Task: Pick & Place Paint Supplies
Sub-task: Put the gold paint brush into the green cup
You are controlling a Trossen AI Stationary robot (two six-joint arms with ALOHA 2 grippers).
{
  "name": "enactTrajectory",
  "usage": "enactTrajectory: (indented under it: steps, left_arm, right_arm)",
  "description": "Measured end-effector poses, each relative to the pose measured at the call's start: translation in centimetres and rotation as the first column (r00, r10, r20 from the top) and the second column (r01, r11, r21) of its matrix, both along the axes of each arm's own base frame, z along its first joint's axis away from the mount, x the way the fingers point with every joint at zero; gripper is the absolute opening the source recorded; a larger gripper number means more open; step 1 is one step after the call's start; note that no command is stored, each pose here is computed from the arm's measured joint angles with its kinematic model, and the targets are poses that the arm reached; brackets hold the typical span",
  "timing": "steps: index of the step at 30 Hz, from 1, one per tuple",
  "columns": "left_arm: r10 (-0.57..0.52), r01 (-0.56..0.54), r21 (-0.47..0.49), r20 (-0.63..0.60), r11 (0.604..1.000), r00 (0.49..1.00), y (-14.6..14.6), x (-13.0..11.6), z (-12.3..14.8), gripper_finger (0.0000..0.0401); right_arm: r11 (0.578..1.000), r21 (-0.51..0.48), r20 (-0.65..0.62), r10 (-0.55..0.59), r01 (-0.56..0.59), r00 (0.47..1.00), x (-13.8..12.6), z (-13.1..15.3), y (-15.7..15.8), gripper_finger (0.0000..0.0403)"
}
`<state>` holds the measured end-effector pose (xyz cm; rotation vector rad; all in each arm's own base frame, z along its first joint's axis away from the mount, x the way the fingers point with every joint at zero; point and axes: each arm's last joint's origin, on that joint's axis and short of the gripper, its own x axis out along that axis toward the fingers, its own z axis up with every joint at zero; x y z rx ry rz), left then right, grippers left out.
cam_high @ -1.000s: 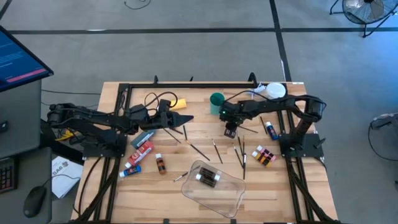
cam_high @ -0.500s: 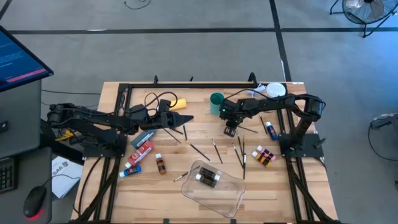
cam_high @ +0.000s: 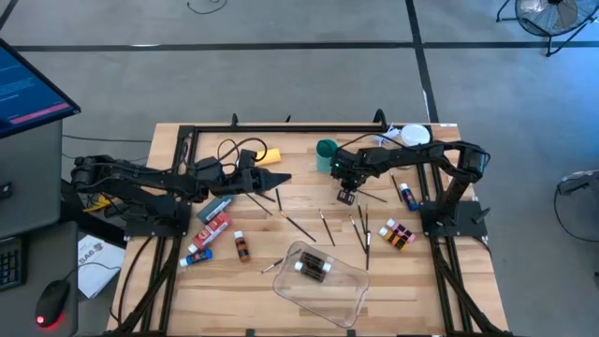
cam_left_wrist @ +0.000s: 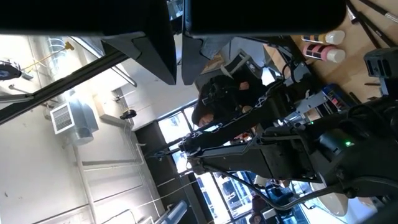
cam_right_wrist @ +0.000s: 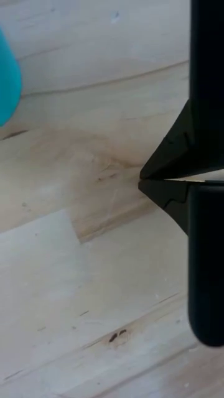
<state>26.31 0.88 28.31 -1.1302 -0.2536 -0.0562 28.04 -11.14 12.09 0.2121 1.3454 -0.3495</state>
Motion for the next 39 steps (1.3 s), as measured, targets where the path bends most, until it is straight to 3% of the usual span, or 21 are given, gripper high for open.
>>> enactTrajectory:
  steps: [16,39]
  left_arm:
    - [0.012,-0.011,0.035,-0.003,0.999,1.000,0.0,0.0,0.0,0.0001]
    - [-0.019,0.020,0.113,-0.009,0.993,1.000,-1.2,0.0,0.0,0.0001]
  right_arm:
    - [1.000,0.004,-0.023,-0.005,0.005,1.000,-1.3,1.8,0.4,0.0000]
    - [0.998,-0.066,0.241,0.024,-0.009,0.970,-2.7,9.2,1.1,0.0000]
